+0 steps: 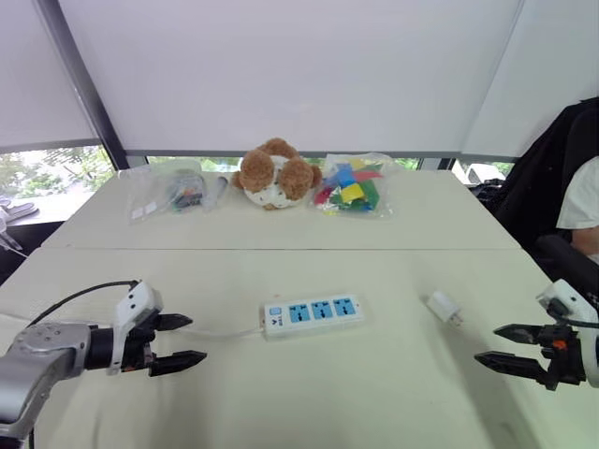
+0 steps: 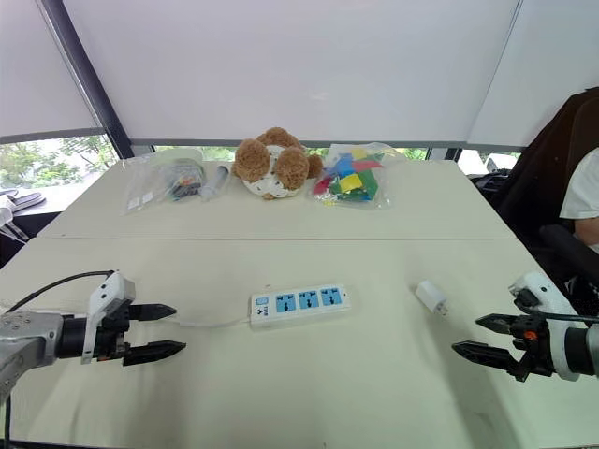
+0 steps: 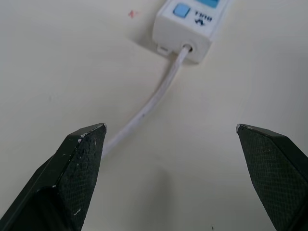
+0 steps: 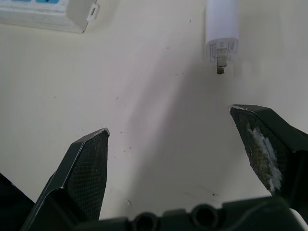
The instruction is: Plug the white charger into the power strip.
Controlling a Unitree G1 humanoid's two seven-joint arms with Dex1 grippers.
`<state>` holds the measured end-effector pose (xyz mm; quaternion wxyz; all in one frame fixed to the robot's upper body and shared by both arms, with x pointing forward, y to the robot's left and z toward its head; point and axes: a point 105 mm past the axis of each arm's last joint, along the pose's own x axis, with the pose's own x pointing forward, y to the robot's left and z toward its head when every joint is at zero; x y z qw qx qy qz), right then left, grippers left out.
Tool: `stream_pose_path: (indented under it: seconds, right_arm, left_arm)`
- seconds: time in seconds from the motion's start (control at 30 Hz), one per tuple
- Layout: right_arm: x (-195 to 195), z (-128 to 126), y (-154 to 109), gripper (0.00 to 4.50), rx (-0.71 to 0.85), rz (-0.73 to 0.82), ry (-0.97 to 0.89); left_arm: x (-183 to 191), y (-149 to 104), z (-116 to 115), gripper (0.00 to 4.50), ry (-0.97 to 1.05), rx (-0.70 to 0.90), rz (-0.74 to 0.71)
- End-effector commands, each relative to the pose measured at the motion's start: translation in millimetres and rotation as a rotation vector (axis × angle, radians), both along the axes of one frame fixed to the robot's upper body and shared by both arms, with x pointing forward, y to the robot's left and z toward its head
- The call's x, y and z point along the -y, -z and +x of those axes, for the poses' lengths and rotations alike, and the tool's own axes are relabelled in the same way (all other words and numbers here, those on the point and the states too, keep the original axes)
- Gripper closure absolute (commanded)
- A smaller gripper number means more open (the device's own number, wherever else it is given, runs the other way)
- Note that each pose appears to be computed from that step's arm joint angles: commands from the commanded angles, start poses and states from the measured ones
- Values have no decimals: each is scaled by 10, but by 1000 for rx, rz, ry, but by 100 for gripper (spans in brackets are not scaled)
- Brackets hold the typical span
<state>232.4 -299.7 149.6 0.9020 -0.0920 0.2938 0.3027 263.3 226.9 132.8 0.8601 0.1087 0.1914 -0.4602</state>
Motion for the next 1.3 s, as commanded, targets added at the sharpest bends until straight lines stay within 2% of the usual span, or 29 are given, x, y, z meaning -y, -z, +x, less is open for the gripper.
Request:
stream_pose_path:
  seconds: [0.03,0.4,0.83,1.0,1.13,1.3]
  right_arm:
    - [-47,32,-95,13,57,-8,-2]
    - [-97,49,-98,13,71,-9,15]
    - [-78,57,-106,13,70,-30,28]
    - [-32,98,-177,13,104,-43,36]
    - [-322,132,-422,13,130,44,-64]
    - [-803,66,-560,13,133,149,-217]
  left_arm:
    - [3,-48,20,2,9,2,-11]
    - [-5,-128,163,2,-31,39,-19]
    - [23,-121,223,2,-29,48,-17]
    - [92,-250,269,2,43,102,-41]
    - [294,-343,359,2,184,161,-39]
    - [554,-262,438,2,314,214,-72]
